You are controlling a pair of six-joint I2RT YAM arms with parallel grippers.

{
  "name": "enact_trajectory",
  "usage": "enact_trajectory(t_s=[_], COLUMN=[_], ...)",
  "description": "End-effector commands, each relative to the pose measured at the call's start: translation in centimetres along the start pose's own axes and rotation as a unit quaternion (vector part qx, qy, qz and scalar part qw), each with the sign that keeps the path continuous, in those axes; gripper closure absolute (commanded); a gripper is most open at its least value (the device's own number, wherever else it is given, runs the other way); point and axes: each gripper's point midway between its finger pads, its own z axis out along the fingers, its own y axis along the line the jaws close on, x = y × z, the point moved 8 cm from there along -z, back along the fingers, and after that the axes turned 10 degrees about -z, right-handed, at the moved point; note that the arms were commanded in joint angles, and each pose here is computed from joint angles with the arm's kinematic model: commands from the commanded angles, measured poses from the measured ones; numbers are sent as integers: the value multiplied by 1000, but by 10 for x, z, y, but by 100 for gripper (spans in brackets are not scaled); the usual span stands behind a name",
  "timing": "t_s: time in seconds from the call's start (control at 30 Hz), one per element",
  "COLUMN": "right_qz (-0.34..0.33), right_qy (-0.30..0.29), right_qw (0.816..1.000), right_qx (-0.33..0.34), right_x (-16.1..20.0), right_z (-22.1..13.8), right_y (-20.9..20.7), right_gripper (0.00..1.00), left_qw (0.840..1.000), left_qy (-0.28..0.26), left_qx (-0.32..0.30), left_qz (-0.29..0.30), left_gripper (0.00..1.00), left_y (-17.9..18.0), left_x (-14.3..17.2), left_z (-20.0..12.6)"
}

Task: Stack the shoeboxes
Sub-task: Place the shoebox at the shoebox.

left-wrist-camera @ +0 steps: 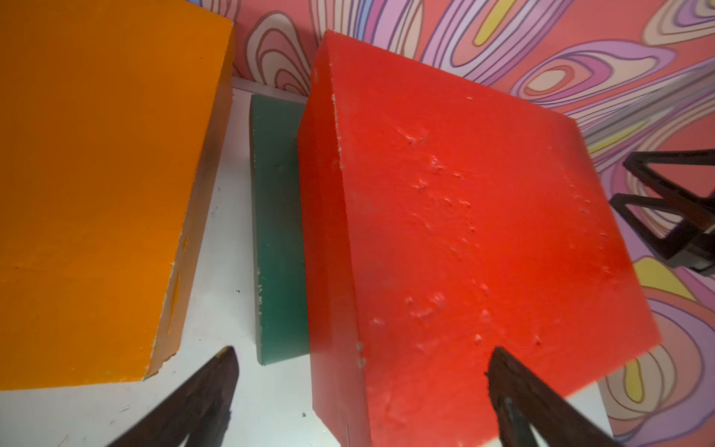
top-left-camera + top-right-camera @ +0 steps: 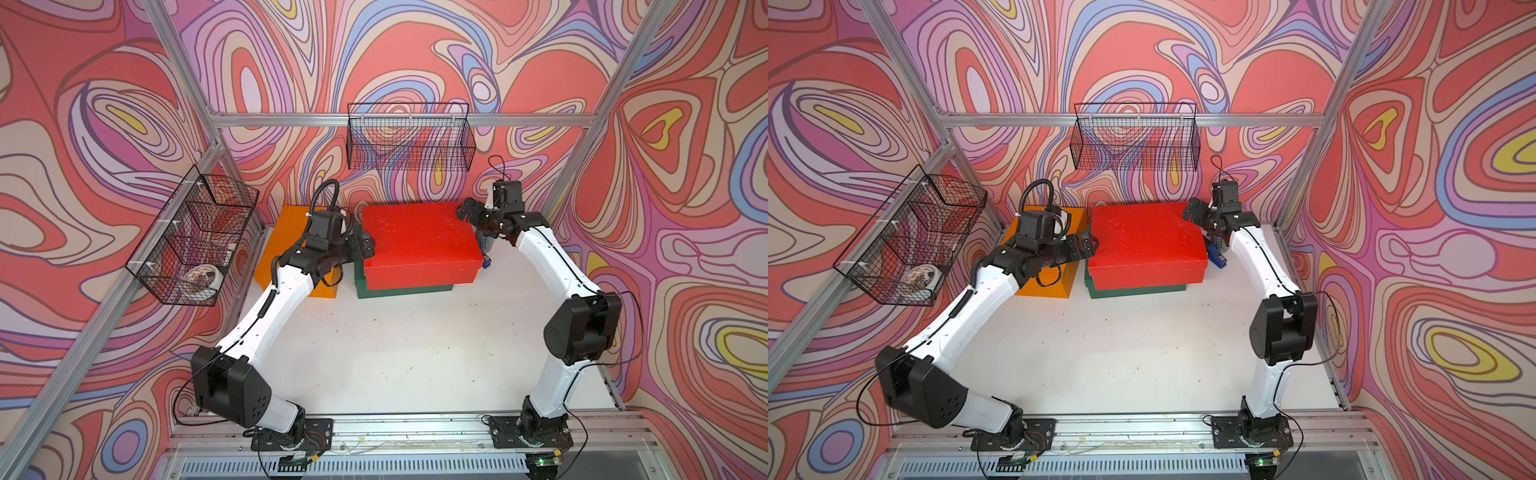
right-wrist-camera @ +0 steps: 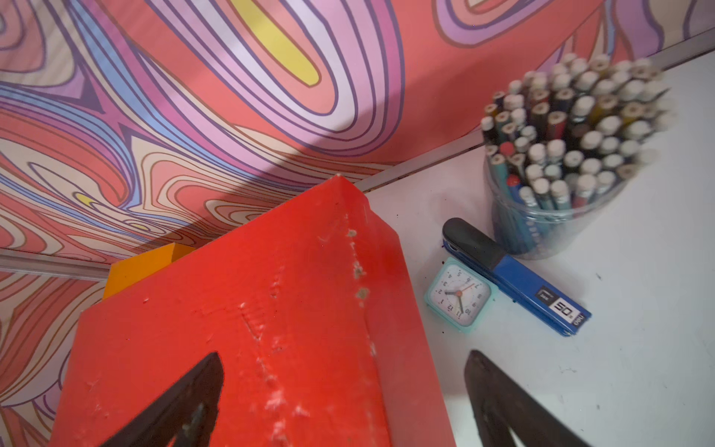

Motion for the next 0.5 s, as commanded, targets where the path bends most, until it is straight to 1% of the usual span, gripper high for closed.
enact_trajectory(t_s=[0.0, 0.03, 0.1, 0.2, 0.37, 0.47], right_qz=[-16, -17, -17, -16, -5, 6], right_qy=[-52, -57, -65, -71, -89, -83], right_qw=[998, 998, 997, 996, 992, 992], right_qx=[-18, -18, -24, -48, -85, -94], right_x=[-7, -3, 9, 31, 70, 92], right_z=[-55, -63, -78, -95, -116, -118], right_y=[9, 8, 6, 4, -3, -9], right_gripper=[2, 2, 2, 2, 2, 1], left_qw=[995, 993, 990, 989, 985, 986], left_qy=[-19, -28, -41, -43, -19, -4], left_qx=[94, 115, 132, 143, 173, 165], left_qz=[17, 20, 21, 21, 21, 12], left_gripper=[0, 0, 0, 0, 0, 0], left_y=[-8, -6, 2, 16, 30, 39], left_x=[13, 20, 33, 53, 81, 91], left_z=[-32, -40, -51, -56, -46, -31])
